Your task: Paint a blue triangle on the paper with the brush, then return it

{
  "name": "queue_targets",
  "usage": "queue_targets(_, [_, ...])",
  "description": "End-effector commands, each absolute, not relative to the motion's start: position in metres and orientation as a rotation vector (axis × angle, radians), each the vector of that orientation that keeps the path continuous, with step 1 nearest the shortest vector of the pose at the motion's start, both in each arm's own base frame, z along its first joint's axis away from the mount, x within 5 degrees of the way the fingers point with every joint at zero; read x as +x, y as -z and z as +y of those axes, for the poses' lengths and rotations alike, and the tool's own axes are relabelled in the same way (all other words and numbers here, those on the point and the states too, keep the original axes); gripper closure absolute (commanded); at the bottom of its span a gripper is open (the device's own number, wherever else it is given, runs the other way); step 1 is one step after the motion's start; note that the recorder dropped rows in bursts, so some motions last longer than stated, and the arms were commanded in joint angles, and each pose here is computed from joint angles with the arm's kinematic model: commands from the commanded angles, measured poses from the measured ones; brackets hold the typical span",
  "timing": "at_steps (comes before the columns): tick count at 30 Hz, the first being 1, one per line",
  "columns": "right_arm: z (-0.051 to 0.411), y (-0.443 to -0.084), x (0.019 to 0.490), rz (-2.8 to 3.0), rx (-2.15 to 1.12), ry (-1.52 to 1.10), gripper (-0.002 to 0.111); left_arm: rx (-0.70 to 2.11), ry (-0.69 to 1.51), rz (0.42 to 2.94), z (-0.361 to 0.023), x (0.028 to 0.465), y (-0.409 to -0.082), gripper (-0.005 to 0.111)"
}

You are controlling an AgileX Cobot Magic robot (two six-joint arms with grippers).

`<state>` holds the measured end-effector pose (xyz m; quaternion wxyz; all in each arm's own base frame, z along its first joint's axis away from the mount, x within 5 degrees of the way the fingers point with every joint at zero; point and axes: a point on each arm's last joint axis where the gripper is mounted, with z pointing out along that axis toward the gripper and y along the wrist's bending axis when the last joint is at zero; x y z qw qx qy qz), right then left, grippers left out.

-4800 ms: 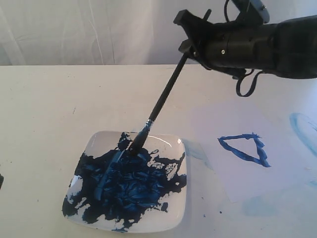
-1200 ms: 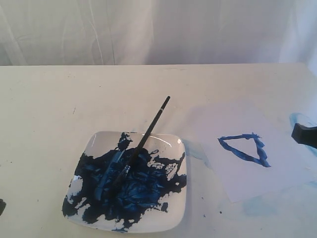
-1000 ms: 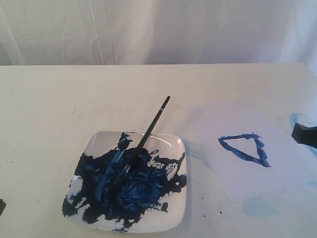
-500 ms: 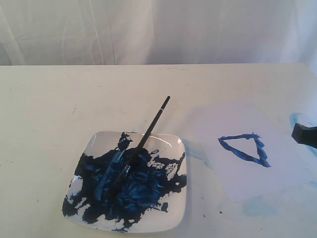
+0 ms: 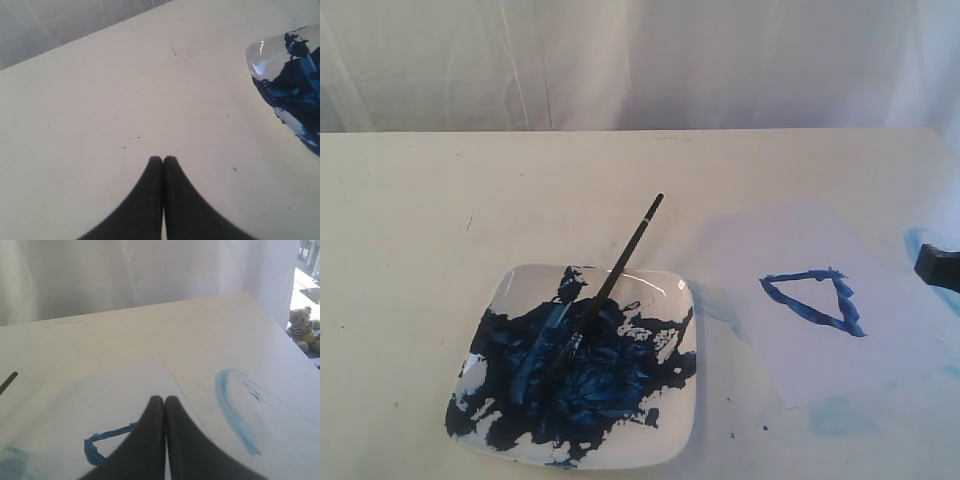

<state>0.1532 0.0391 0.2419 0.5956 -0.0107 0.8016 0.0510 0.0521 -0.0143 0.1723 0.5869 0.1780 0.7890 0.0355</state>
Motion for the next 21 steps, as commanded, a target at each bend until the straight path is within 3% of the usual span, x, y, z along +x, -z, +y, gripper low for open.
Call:
queue_targets(1, [0.037, -0.242, 0.153, 1.859, -0.016, -0.107, 0.108, 0.371, -0.038, 1.858, -0.015, 0.052, -0.17, 0.107])
queue_targets(8, [0.037, -0.242, 0.153, 1.859, -0.018, -0.106, 0.108, 0.003, -0.106, 1.919, 0.006, 0.052, -0.168, 0.107])
queue_targets(16, [0.037, -0.242, 0.153, 1.859, -0.018, -0.106, 0.108, 0.169, -0.102, 1.921, -0.001, 0.052, -0.167, 0.107])
queue_targets(21, [0.037, -0.242, 0.153, 1.859, -0.018, -0.106, 0.108, 0.109, -0.023, 1.922, -0.004, 0.052, -0.167, 0.107])
